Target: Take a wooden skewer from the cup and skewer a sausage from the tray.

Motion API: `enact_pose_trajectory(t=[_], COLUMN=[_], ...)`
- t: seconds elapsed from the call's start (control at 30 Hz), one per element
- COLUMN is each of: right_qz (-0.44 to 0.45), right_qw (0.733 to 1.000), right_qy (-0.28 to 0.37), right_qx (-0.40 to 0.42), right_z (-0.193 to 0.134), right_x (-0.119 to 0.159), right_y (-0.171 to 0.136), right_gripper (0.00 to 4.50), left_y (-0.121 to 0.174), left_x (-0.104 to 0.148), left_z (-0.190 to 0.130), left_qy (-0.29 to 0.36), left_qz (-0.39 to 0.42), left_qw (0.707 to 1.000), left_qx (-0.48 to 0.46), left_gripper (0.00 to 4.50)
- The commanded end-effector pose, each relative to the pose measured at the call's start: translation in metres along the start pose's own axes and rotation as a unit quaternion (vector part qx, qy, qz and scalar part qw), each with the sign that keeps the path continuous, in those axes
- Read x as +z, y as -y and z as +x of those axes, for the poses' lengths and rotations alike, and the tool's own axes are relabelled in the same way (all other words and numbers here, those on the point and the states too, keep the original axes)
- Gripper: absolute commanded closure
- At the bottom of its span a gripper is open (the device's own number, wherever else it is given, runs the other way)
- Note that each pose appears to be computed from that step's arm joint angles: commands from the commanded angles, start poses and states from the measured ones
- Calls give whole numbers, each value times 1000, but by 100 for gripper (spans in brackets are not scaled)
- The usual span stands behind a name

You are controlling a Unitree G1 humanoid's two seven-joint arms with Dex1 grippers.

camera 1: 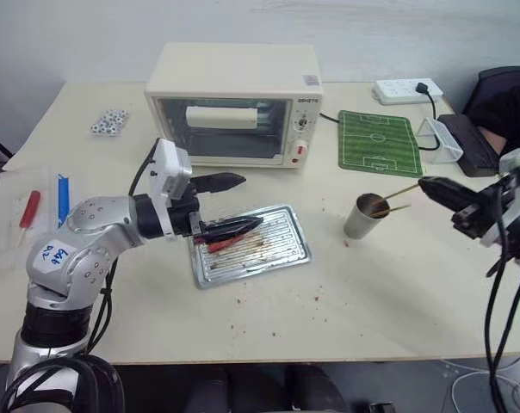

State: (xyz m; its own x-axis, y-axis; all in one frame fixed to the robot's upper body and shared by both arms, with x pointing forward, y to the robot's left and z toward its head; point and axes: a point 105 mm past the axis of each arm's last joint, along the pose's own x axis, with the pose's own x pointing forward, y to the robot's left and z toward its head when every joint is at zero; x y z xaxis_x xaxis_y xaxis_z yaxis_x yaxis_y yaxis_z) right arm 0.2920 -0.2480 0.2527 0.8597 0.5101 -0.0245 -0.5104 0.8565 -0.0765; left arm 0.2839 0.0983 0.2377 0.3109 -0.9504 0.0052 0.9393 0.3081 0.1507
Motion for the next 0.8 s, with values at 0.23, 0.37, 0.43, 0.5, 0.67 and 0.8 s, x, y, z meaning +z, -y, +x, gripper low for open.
enact_pose_trajectory(t=[0.23, 0.37, 0.43, 0.5, 0.67, 0.8], right_qz=[47, 173, 213, 258, 343, 361], right_qw=[991, 941, 924, 904, 868, 856], right_qy=[30, 33, 23, 31, 59, 71], right_qx=[119, 289, 317, 340, 355, 363], right_z=[-15, 7, 19, 30, 47, 52], right_x=[87, 99, 94, 94, 100, 102], right_y=[-17, -63, -74, -84, -90, -91], right_gripper=[447, 447, 447, 447, 447, 447], left_y=[5, 10, 9, 8, 0, 3], left_x=[7, 16, 20, 25, 45, 50], left_z=[9, 9, 9, 8, 8, 10], left_qy=[29, 54, 62, 71, 116, 133], left_qz=[25, 43, 54, 73, 110, 118], left_qw=[999, 997, 996, 995, 986, 982], left_qx=[-22, -27, -20, -6, 51, 62], left_gripper=[0, 0, 0, 0, 0, 0])
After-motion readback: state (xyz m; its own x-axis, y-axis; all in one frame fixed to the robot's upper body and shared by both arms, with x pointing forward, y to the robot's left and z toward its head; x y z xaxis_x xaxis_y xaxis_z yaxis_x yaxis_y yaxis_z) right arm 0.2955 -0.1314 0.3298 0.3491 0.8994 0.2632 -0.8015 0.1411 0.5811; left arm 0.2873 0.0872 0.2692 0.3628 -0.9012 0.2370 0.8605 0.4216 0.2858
